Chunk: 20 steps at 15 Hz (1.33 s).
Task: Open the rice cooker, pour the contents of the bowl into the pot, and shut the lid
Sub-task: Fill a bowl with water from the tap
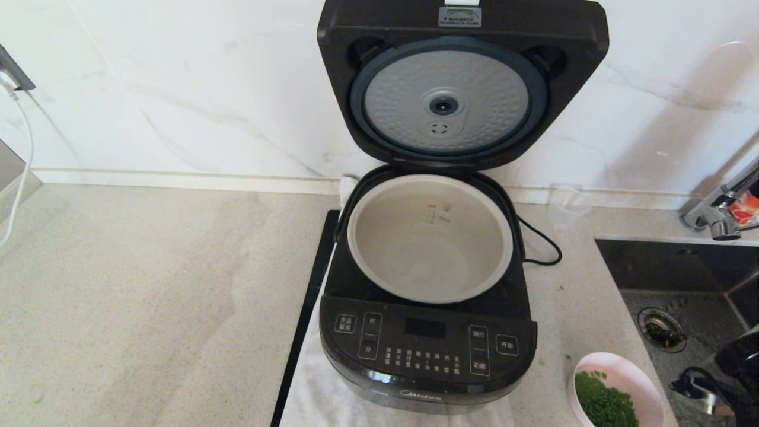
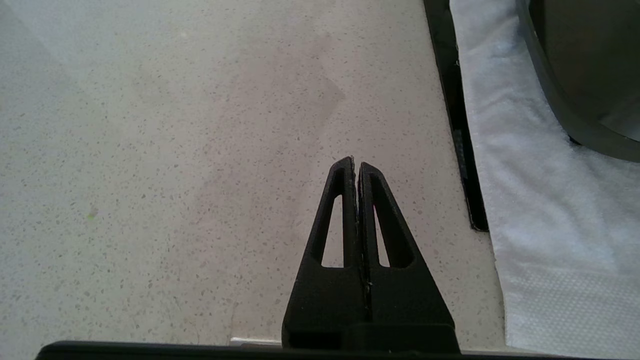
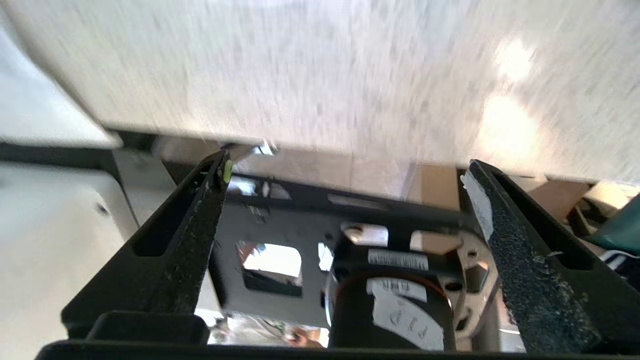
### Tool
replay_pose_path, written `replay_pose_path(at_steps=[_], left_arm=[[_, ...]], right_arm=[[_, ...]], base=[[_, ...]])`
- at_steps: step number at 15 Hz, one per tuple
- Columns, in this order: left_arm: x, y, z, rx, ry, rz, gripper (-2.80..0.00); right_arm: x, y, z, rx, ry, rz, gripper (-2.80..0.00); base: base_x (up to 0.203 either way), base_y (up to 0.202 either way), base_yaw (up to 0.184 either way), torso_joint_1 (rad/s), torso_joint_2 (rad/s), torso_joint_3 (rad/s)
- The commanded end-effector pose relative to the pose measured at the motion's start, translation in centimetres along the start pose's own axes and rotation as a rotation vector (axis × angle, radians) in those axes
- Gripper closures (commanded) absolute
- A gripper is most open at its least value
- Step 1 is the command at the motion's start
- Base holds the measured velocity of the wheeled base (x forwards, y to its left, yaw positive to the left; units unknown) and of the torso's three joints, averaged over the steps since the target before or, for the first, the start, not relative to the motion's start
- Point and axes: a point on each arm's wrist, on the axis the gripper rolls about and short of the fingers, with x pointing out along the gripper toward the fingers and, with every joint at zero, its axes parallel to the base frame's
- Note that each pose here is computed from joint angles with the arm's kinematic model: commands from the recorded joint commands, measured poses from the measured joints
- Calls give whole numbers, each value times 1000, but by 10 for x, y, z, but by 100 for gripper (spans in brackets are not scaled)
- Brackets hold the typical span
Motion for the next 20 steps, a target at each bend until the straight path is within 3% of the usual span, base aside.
replay_pose_path(at_steps=[1,7,15,20], left_arm=[[0,0,0,1,1,0,0],[0,0,0,0,2,0,0],[0,0,0,1,1,0,0],[0,0,0,1,2,0,0]], right_arm=[[2,0,15,12,10,1,-280],[2,1,43,69,-16,5,-280],[-3,-19,78,158,-74,-3,-280],[1,-23,90,169,-71,-11,-280]], base=[[0,0,0,0,0,0],[0,0,0,0,0,0],[0,0,0,0,0,0],[0,0,0,0,0,0]])
